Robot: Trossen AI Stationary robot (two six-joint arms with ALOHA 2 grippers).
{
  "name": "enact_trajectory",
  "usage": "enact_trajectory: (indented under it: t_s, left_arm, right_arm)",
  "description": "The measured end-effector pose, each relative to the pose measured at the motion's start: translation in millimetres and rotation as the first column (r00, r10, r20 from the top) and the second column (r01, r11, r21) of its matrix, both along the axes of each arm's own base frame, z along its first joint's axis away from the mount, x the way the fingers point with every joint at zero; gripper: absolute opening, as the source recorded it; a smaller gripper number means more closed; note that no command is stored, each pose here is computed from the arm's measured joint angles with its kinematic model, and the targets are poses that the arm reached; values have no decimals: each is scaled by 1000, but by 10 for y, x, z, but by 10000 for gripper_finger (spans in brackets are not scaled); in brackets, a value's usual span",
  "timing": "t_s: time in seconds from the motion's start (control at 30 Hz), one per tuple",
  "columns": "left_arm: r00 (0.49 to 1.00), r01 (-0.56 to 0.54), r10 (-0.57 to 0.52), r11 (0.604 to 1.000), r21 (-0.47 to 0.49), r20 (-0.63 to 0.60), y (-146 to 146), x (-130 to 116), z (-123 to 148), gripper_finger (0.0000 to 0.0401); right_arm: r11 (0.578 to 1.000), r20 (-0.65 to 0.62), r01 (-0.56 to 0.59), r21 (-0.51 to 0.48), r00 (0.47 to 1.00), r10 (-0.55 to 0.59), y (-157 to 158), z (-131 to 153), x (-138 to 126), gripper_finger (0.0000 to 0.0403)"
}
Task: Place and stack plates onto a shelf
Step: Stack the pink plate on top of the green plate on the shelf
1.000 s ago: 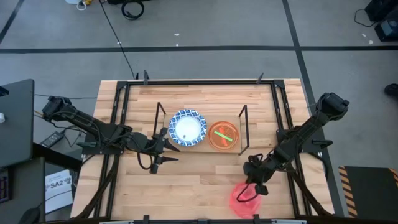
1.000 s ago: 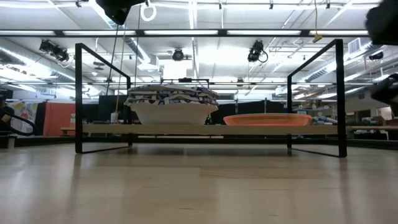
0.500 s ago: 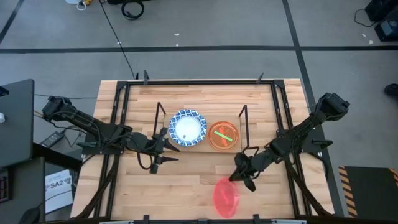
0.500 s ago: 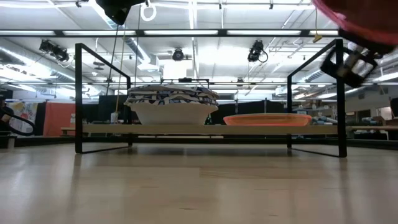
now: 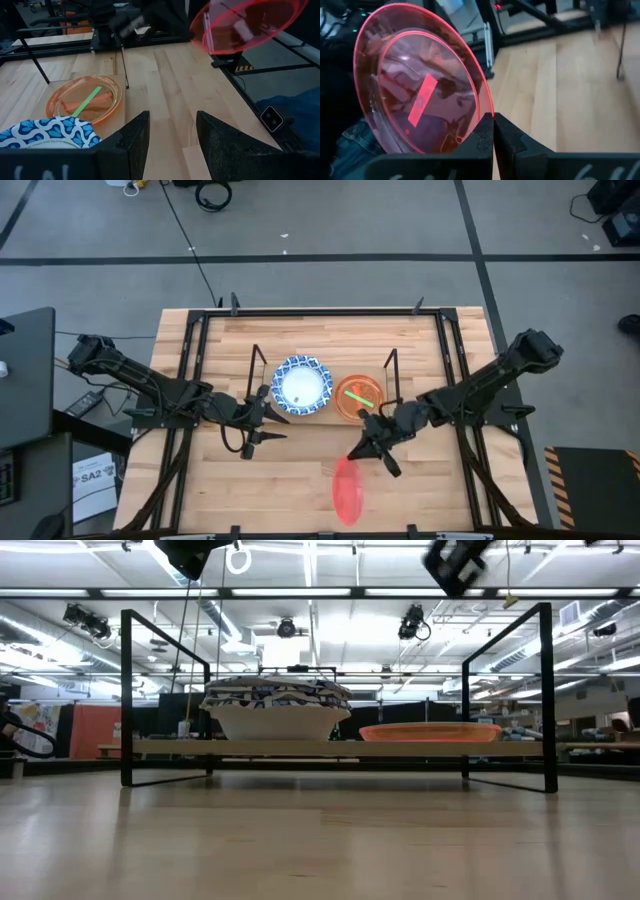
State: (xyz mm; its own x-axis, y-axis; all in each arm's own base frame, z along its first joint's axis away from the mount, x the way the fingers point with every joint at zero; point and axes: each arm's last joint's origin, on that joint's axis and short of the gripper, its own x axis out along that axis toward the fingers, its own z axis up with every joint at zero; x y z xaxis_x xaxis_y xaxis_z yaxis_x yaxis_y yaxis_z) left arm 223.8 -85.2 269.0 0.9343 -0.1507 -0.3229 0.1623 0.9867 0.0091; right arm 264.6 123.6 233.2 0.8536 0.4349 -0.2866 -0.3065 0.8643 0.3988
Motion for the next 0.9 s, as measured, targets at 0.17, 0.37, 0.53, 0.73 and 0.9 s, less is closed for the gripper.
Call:
enact_trajectory:
  t_s: [0.17, 0.37, 0.53, 0.73, 0.9]
  left_arm:
    - [1000, 0, 0, 1000, 1, 0, 0, 0, 0, 169]
    - [1000, 0, 0, 1000, 1, 0, 1, 0, 0, 169]
    - [1000, 0, 0, 1000, 1, 0, 1, 0, 0, 169]
    - [1000, 1, -1, 1000, 1, 0, 0, 0, 0, 169]
    - [1000, 0, 0, 1000, 1, 0, 1, 0, 0, 169]
  right_arm:
    - [993, -33, -58, -101, 998, 55, -152, 300, 176, 6]
    - [961, -192, -70, -268, 981, 18, -428, 632, 248, 6]
    - [925, -261, -74, -373, 965, -28, -722, 842, 245, 6]
    - [889, -328, -50, -456, 938, -115, -1149, 952, 200, 6]
    - [875, -369, -24, -484, 912, -179, -1524, 922, 141, 6]
